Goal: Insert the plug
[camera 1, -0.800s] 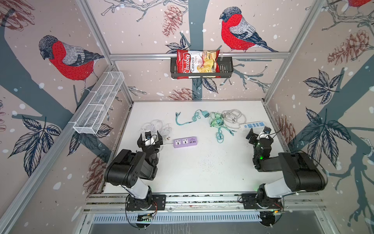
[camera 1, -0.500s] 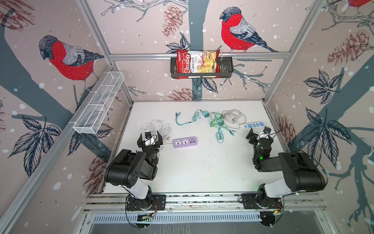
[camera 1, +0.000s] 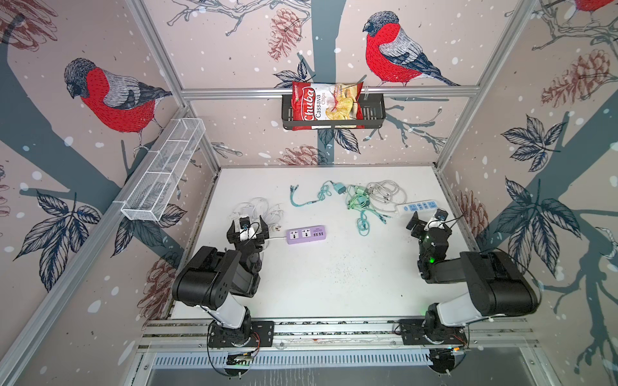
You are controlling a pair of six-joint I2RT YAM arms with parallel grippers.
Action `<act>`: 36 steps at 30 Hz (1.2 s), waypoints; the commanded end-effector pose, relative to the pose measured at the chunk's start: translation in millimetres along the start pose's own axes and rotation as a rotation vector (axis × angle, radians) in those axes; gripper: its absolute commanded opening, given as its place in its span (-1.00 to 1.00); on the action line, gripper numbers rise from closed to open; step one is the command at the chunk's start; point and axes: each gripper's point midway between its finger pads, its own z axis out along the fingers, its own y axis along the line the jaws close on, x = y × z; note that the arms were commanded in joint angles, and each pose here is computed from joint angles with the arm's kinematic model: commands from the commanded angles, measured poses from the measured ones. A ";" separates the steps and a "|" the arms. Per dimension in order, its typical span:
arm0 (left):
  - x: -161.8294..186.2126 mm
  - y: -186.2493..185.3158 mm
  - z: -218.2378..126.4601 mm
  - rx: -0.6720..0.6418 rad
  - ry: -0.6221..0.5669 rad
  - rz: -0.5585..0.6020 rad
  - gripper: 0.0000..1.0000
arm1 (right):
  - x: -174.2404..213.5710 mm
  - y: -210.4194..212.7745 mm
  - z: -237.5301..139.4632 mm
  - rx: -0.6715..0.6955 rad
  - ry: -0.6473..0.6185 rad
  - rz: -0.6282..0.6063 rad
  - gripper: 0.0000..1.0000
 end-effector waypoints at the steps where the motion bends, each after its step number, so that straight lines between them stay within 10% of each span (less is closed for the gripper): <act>1: -7.7 -0.6 0.8 0.005 -0.029 -0.011 0.97 | -7.7 -1.1 -0.3 0.009 -0.031 0.016 0.99; 36: -4.8 0.0 8.4 0.001 -0.002 -0.016 0.97 | -8.5 -1.1 -1.1 0.008 -0.034 0.017 0.99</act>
